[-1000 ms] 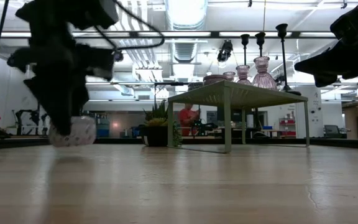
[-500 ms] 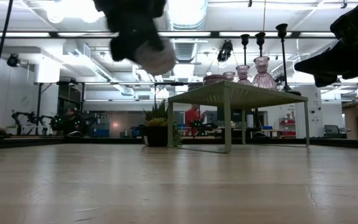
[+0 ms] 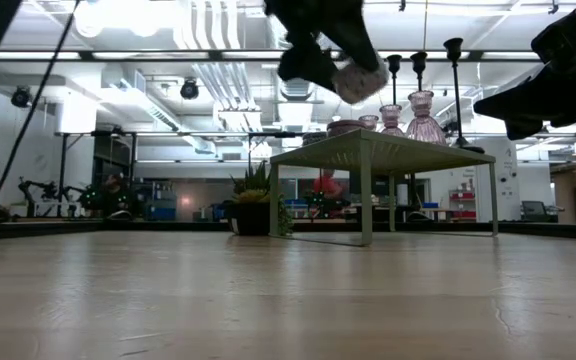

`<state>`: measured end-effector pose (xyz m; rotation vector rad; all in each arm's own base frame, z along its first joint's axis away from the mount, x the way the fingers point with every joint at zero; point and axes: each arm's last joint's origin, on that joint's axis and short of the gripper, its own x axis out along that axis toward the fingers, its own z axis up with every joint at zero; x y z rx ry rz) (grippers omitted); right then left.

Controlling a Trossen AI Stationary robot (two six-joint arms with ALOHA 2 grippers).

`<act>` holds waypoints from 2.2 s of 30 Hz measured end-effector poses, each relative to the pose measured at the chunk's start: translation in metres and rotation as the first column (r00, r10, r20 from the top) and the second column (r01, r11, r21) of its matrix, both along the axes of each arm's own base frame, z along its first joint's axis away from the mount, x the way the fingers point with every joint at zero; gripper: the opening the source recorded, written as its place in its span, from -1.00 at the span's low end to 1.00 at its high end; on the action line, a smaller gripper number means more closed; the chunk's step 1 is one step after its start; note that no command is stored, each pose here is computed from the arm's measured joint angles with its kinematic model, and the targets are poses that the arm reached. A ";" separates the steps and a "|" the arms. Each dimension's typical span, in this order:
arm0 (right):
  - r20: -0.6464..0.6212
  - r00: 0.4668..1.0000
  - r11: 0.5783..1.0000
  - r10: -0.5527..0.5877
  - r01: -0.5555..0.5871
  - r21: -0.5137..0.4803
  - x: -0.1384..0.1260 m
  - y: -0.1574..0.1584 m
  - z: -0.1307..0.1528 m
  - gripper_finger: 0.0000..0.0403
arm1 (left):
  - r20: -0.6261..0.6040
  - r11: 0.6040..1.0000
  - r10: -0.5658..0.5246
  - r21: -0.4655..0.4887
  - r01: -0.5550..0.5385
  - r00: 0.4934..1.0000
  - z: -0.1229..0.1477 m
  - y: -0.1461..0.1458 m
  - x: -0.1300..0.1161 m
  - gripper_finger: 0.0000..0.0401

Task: Pick & Place candle stick holders
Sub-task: Put the red scented candle on the shelf aligned with the other scented candles

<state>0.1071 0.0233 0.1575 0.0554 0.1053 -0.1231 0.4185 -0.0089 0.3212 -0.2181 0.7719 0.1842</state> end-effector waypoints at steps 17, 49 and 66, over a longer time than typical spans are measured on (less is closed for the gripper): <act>-0.001 1.000 1.000 0.001 -0.001 -0.004 0.000 0.000 0.000 -0.96 | -0.093 0.996 0.091 0.031 -0.088 0.992 -0.020 0.061 0.034 0.52; 0.000 1.000 1.000 0.000 0.000 -0.002 0.000 0.000 0.000 -0.96 | -0.026 0.992 0.118 0.042 -0.117 0.993 -0.022 0.063 0.043 0.65; 0.000 1.000 1.000 0.000 0.000 0.000 0.000 0.000 0.000 -0.96 | -0.026 0.994 0.072 0.084 -0.070 0.997 0.016 0.054 0.014 0.60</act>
